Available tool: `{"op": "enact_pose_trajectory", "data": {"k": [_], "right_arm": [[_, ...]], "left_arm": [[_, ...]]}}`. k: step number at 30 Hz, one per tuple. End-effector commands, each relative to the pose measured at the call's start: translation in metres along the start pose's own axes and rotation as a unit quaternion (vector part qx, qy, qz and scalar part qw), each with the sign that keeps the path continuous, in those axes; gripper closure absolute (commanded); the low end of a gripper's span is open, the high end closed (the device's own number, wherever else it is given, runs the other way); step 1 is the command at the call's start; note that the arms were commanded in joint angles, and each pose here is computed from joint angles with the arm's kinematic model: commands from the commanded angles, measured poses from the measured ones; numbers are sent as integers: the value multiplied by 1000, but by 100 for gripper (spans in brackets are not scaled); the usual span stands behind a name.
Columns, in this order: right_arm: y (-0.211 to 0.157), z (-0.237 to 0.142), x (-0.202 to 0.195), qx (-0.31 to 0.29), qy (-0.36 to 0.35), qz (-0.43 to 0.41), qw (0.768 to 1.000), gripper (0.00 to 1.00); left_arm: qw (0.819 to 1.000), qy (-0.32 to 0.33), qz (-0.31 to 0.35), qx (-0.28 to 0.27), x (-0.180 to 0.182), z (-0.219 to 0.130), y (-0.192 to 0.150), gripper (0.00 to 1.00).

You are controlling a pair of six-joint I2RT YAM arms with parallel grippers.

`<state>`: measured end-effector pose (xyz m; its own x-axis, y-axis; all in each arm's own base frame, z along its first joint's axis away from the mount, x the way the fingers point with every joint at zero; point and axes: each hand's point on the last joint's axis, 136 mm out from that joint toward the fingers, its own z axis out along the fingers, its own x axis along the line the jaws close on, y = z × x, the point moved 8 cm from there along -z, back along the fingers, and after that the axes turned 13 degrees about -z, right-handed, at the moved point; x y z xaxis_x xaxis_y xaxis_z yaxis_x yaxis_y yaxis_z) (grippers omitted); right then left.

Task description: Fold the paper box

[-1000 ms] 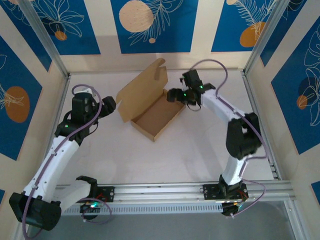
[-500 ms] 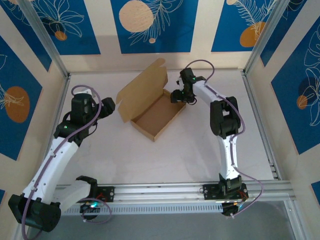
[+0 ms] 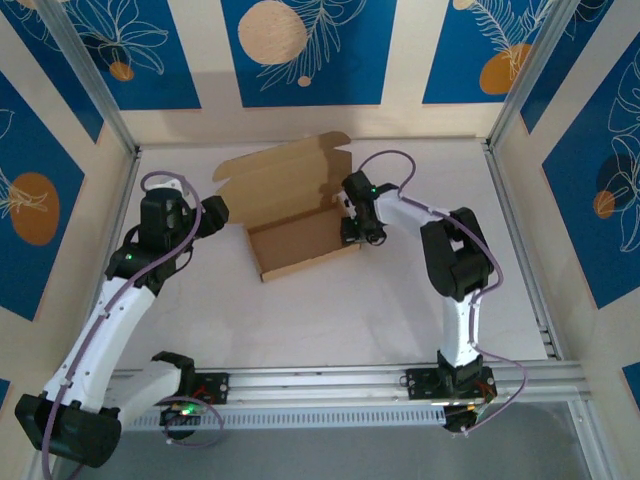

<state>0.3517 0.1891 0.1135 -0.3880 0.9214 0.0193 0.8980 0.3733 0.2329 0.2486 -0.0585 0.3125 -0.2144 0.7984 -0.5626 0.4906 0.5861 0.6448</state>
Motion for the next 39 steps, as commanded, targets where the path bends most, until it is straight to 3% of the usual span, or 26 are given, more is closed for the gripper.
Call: {"op": "enact_pose_trajectory", "data": {"k": [1, 4, 7, 10, 14, 16, 25, 32, 39], "right_arm": [[2, -28, -2, -38, -76, 3, 996, 46], [2, -45, -1, -76, -83, -13, 994, 32], [1, -62, 0, -120, -44, -29, 991, 30], [4, -70, 3, -143, 7, -53, 988, 38], [18, -54, 0, -86, 36, -66, 993, 55], [22, -45, 1, -76, 45, -74, 993, 55], [33, -14, -11, -41, -17, -66, 997, 55], [37, -3, -9, -23, -61, -84, 994, 78], [35, -1, -1, 0, -142, -131, 981, 82]], "left_arm": [[1000, -2, 16, -21, -3, -8, 5, 22], [999, -2, 16, -28, -3, -12, 7, 22], [999, -2, 19, -30, -4, -14, 8, 22], [999, -4, 18, -30, -4, -14, 8, 22], [999, -7, 18, -29, -3, -12, 7, 22], [999, -7, 18, -27, -3, -12, 6, 22], [999, -6, 21, -25, -3, -13, 6, 22], [1000, -8, 18, -19, -3, -10, 4, 23], [1000, -8, 19, -19, -4, -10, 5, 23]]}}
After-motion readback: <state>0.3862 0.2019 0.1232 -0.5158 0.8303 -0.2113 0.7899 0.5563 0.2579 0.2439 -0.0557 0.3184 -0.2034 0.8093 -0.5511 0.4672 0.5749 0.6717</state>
